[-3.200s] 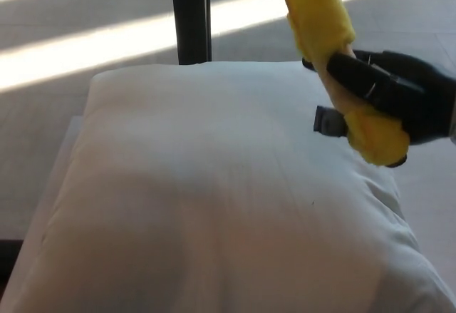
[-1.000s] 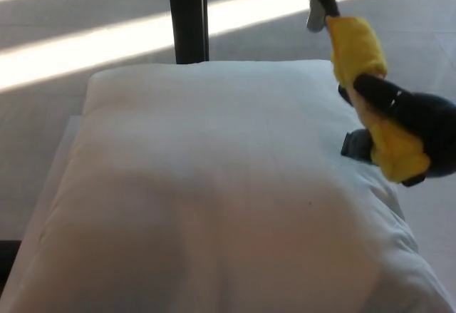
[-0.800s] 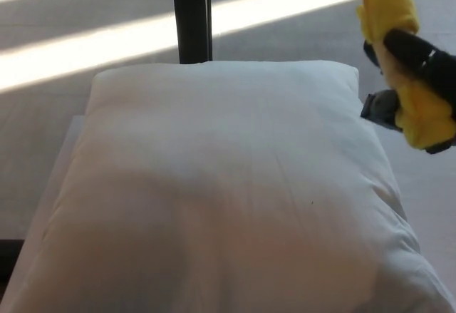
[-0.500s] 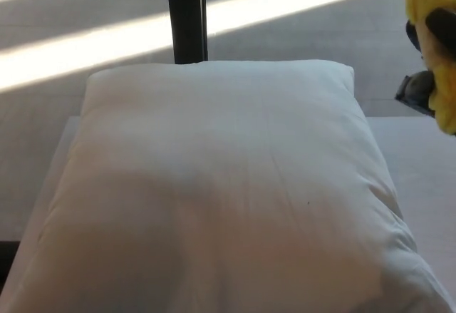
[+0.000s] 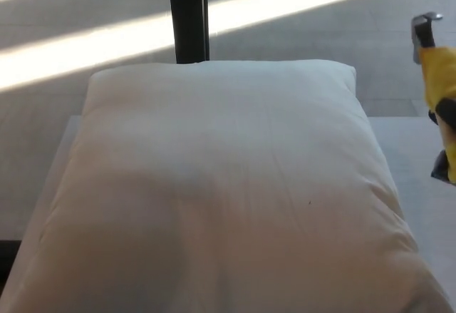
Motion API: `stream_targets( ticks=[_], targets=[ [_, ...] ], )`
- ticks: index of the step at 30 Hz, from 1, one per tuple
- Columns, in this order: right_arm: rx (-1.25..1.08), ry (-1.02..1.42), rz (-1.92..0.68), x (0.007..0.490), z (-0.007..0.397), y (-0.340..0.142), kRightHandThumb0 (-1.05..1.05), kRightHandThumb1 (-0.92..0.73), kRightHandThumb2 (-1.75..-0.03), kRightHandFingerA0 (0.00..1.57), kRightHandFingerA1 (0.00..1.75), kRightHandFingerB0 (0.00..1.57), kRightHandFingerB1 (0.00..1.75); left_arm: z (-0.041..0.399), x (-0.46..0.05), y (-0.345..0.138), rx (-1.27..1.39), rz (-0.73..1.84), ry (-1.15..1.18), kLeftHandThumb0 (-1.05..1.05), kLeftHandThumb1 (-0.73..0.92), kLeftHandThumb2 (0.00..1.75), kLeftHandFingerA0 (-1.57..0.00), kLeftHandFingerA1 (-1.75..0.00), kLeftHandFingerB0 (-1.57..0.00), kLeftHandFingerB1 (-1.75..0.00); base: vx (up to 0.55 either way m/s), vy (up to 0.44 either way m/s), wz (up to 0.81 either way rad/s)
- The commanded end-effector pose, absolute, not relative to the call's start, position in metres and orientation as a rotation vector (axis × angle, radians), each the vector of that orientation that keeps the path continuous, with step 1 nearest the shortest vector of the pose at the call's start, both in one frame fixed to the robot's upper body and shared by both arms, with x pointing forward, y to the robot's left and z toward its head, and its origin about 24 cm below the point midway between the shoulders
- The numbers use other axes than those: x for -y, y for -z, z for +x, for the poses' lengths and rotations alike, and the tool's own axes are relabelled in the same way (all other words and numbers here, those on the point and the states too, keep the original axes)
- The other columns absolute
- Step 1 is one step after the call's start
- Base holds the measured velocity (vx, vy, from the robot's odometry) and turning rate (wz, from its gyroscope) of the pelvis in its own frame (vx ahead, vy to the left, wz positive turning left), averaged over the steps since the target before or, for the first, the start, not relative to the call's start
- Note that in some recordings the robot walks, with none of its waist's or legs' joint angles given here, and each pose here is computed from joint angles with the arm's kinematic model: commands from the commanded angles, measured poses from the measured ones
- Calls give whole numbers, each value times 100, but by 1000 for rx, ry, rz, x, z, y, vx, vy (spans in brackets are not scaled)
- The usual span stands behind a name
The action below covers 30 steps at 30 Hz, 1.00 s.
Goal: A hammer is kept on the right hand side and a pillow is kept on the left hand side on the desk infront of the robot and the robot uses its right hand to pick up the hammer and makes a downward swinging motion to hit the pillow
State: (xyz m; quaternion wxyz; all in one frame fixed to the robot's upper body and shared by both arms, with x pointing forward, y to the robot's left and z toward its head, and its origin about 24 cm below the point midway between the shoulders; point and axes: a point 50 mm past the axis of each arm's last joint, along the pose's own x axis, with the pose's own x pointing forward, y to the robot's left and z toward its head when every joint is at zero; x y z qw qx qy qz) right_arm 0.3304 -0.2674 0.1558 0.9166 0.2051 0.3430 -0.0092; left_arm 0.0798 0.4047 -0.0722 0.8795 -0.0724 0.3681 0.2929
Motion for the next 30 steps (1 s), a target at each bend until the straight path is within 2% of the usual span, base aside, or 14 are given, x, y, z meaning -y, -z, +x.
stream_targets(
  ticks=[1, 3, 4, 6, 10, 13, 17, 18, 20, 22, 23, 24, 29, 30],
  targets=[
    [-451, 312, -142, 318, 325, -153, -18, -66, -104, 92, 175, 68, 171, 77, -415, 63, -760, -107, -621, -70, 62, 102, -53, -65, -36, -57, 0, 0, 0],
    [-441, 314, -217, 320, 323, -149, -17, -61, -111, 92, 175, 69, 173, 77, -415, 63, -746, -133, -638, -69, 60, 100, -52, -65, -35, -57, 0, 0, 0],
    [-422, 307, -249, 320, 322, -148, -15, -59, -115, 94, 175, 71, 174, 78, -415, 64, -742, -136, -641, -69, 78, 64, -57, -56, -39, -48, 0, 0, 0],
    [-402, 347, -469, 322, 322, -144, -18, -56, -116, 90, 175, 76, 161, 77, -415, 64, -747, -151, -644, -69, 61, 100, -53, -66, -36, -58, 0, 0, 0],
    [-357, 417, -847, 328, 319, -132, -20, -66, -84, 84, 170, 73, 135, 76, -415, 64, -759, -115, -633, -69, 63, 101, -54, -64, -36, -56, 0, 0, 0],
    [-355, 415, -1013, 331, 316, -122, -13, -67, -86, 98, 172, 72, 135, 74, -416, 64, -745, -156, -656, -68, 78, 64, -60, -56, -41, -46, 0, 0, 0],
    [-362, 403, -1127, 333, 313, -116, -18, -69, -80, 99, 170, 71, 126, 74, -415, 65, -747, -153, -645, -68, 61, 100, -52, -65, -36, -57, 0, 0, 0],
    [-381, 405, -1158, 332, 312, -112, -25, -71, -78, 86, 170, 71, 132, 74, -415, 65, -749, -137, -651, -68, 79, 63, -64, -58, -43, -47, 0, 0, 0],
    [-377, 391, -1191, 330, 311, -108, -23, -75, -68, 86, 172, 70, 141, 74, -414, 66, -740, -176, -673, -68, 60, 99, -60, -68, -39, -58, 0, 0, 0],
    [-408, 382, -1205, 327, 311, -103, -27, -70, -67, 84, 159, 78, 91, 73, -414, 65, -744, -165, -658, -68, 60, 100, -55, -66, -38, -58, 0, 0, 0],
    [-401, 375, -1255, 326, 311, -100, -25, -68, -62, 89, 152, 79, 67, 74, -414, 65, -745, -162, -654, -68, 79, 63, -60, -57, -42, -47, 0, 0, 0],
    [-380, 357, -1310, 323, 310, -95, -23, -67, -66, 90, 152, 82, 71, 74, -414, 65, -745, -158, -651, -68, 60, 100, -55, -65, -38, -58, 0, 0, 0],
    [-377, 305, -1452, 321, 309, -85, -30, -67, -67, 86, 158, 83, 80, 74, -413, 66, -744, -161, -652, -68, 60, 100, -55, -66, -37, -58, 0, 0, 0],
    [-403, 284, -1455, 320, 309, -80, -29, -68, -61, 83, 155, 80, 70, 74, -413, 66, -743, -164, -644, -68, 79, 63, -57, -58, -40, -48, 0, 0, 0]
  ],
)
